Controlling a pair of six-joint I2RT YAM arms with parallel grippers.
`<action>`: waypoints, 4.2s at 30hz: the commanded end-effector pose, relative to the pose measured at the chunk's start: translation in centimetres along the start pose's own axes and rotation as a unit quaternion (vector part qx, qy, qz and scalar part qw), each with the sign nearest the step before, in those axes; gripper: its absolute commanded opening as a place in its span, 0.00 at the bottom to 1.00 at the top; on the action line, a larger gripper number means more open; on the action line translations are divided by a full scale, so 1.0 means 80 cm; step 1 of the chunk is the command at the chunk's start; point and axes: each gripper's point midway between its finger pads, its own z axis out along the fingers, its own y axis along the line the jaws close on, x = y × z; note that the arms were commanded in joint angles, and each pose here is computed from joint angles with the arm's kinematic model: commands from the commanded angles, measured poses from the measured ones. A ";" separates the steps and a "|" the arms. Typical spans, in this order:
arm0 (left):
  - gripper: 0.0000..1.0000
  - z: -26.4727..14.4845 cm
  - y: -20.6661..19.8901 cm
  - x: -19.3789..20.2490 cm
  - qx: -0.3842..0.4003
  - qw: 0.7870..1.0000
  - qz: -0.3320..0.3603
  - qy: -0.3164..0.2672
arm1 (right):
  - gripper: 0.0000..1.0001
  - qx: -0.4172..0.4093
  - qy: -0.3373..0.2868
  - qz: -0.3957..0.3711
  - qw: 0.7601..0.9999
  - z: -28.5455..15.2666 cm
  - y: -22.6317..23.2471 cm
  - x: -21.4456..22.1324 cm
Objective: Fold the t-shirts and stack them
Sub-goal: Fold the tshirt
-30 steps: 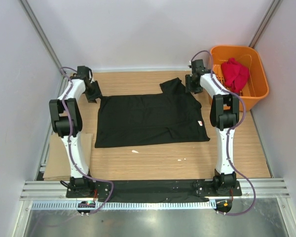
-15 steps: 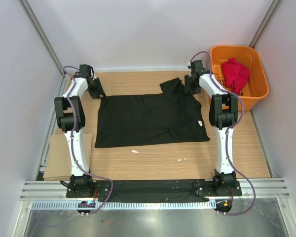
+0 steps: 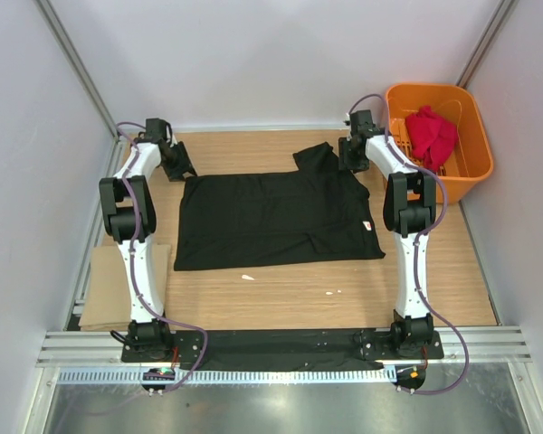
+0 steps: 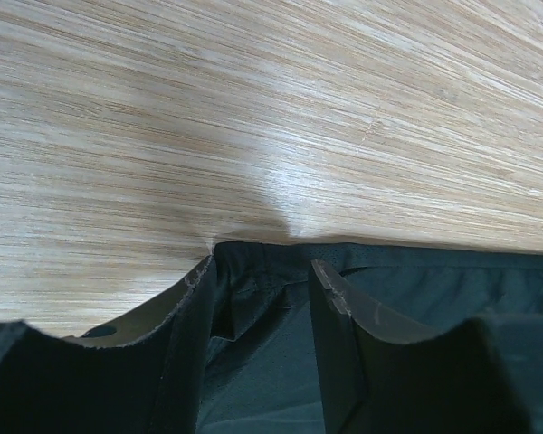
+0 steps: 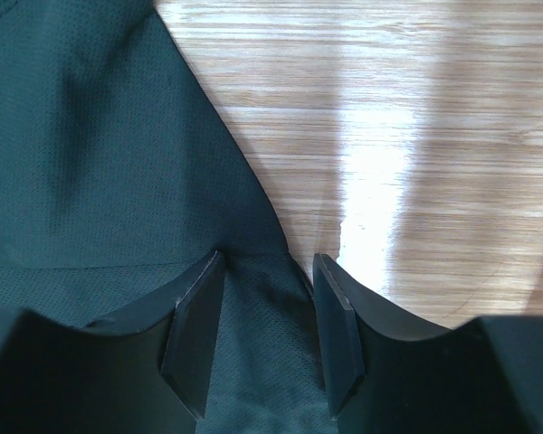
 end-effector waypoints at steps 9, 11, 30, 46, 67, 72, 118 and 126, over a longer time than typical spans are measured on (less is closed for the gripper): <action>0.32 0.009 -0.003 0.001 0.004 1.000 0.007 0.010 | 0.50 -0.037 0.006 -0.006 0.999 0.002 0.014 -0.001; 0.29 0.010 -0.005 -0.001 0.008 1.000 0.008 0.009 | 0.50 -0.041 0.005 -0.003 0.999 0.005 0.016 -0.003; 0.00 -0.013 -0.014 -0.032 0.004 1.000 0.009 -0.016 | 0.01 -0.052 -0.036 0.011 0.998 -0.019 0.015 -0.047; 0.00 -0.082 -0.018 -0.037 -0.024 0.998 0.028 -0.044 | 0.01 -0.076 -0.060 0.036 0.995 -0.104 0.022 -0.064; 0.00 -0.136 0.034 0.063 -0.110 0.994 -0.005 0.023 | 0.01 -0.043 0.049 0.066 0.996 -0.171 0.006 0.069; 0.00 -0.136 0.047 0.097 -0.125 0.991 -0.017 0.051 | 0.01 -0.040 0.068 0.063 0.995 -0.175 0.003 0.101; 0.35 -0.166 -0.013 0.153 -0.003 0.996 -0.066 0.056 | 0.46 -0.096 0.063 0.084 0.990 -0.188 0.130 0.106; 0.24 -0.108 -0.012 0.159 0.004 0.991 -0.060 0.118 | 0.31 -0.173 0.089 0.088 0.977 -0.148 0.244 0.112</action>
